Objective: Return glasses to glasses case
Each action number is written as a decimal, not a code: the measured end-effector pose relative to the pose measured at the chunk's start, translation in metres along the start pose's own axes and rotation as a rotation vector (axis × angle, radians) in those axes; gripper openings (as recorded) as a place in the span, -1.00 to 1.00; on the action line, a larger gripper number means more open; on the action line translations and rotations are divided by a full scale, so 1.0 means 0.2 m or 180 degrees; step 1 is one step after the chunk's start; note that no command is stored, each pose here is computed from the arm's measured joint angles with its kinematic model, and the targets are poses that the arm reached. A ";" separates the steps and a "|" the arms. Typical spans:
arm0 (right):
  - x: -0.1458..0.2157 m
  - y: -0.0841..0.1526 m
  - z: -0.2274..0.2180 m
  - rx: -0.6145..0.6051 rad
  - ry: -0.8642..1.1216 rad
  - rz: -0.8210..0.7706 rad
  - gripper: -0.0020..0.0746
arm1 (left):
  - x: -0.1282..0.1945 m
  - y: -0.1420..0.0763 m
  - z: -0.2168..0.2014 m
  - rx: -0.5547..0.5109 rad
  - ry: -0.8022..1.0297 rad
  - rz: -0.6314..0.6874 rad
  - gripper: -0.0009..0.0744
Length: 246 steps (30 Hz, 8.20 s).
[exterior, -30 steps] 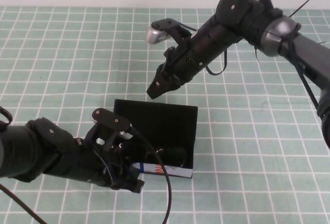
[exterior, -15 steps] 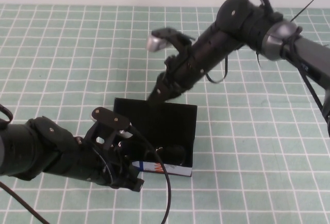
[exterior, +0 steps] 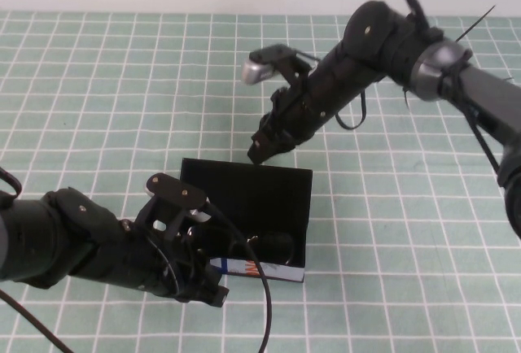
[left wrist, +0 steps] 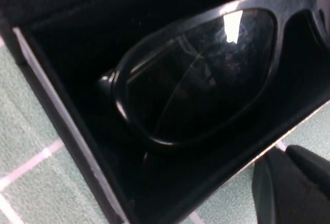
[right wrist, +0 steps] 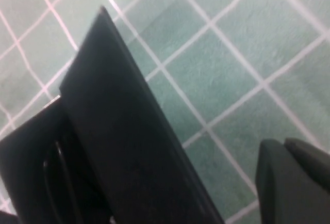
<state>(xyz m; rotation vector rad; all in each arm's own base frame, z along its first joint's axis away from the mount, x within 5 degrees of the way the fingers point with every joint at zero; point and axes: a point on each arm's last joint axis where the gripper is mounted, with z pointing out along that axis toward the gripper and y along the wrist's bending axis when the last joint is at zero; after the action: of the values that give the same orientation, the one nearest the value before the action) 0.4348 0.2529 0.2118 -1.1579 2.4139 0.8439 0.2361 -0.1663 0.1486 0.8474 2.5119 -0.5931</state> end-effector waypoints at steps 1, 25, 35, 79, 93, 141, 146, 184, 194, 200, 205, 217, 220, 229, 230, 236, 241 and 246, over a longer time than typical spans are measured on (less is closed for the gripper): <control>0.01 0.00 0.01 -0.0018 0.0018 0.0015 -0.98 | 0.00 0.00 0.00 0.0005 0.0003 0.0000 -0.98; 0.09 0.12 -0.01 -0.0632 0.0069 0.0263 -0.98 | 0.00 0.00 0.00 -0.0021 -0.0011 0.0006 -0.98; 0.20 0.20 0.07 -0.0763 0.0306 0.0227 -0.98 | 0.00 0.00 0.00 -0.0021 -0.0011 0.0006 -0.98; 0.00 0.44 -0.28 -0.0302 -0.0189 -0.0608 -0.98 | -0.12 -0.19 -0.52 -0.0011 -0.1079 0.0834 -0.98; -0.10 0.91 -1.13 0.0739 -0.1726 -0.1374 -0.98 | 0.05 -0.39 -1.26 -0.0645 -0.2130 0.1977 -0.98; 1.63 1.04 -1.00 0.2070 -0.2280 -0.0122 -0.98 | 0.08 -0.35 -1.36 -0.0968 -0.2041 0.1233 -0.98; 1.64 1.04 -1.00 0.2050 -0.2328 -0.0111 -0.98 | 0.07 -0.34 -1.36 -0.0960 -0.2053 0.1212 -0.98; 1.64 1.05 -0.99 0.2007 -0.2341 -0.0067 -0.98 | 0.09 -0.29 -1.31 -0.1201 -0.2309 0.1080 -0.98; 1.64 1.05 -1.00 0.2007 -0.2346 -0.0068 -0.98 | 0.55 -0.17 -1.11 -0.1840 -0.2650 0.0414 -0.98; 1.64 1.05 -1.00 0.2007 -0.2346 -0.0068 -0.98 | 0.78 -0.12 -0.96 -0.1995 -0.2982 0.0139 -0.98; 1.64 1.05 -1.00 0.2007 -0.2346 -0.0068 -0.98 | 0.90 -0.09 -0.81 -0.1872 -0.2981 -0.0069 -0.98; 1.64 1.05 -1.00 0.2007 -0.2346 -0.0068 -0.98 | 0.96 -0.07 -0.73 -0.1786 -0.2465 -0.0258 -0.98; 1.64 1.05 -1.00 0.2007 -0.2346 -0.0068 -0.98 | 0.96 -0.07 -0.73 -0.1782 -0.2460 -0.0263 -0.98; 1.64 1.05 -1.00 0.2002 -0.2348 -0.0064 -0.98 | 0.96 -0.07 -0.73 -0.1781 -0.2455 -0.0265 -0.98; 1.64 1.05 -1.00 0.2002 -0.2348 -0.0064 -0.98 | 0.96 -0.07 -0.73 -0.1781 -0.2455 -0.0265 -0.98; 1.64 1.05 -1.00 0.2002 -0.2348 -0.0064 -0.98 | 0.96 -0.07 -0.73 -0.1781 -0.2455 -0.0265 -0.98; 1.64 1.05 -1.00 0.2002 -0.2348 -0.0064 -0.98 | 0.96 -0.07 -0.73 -0.1781 -0.2455 -0.0265 -0.98; 1.65 1.05 -1.01 0.2065 -0.2422 -0.0032 -0.98 | 0.96 -0.07 -0.73 -0.1782 -0.2460 -0.0263 -0.98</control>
<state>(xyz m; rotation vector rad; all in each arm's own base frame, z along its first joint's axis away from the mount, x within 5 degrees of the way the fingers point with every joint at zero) 0.0580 0.0321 0.2711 -0.4697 1.8059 0.3362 0.0515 -0.0127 0.1734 0.2287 1.8414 -0.1573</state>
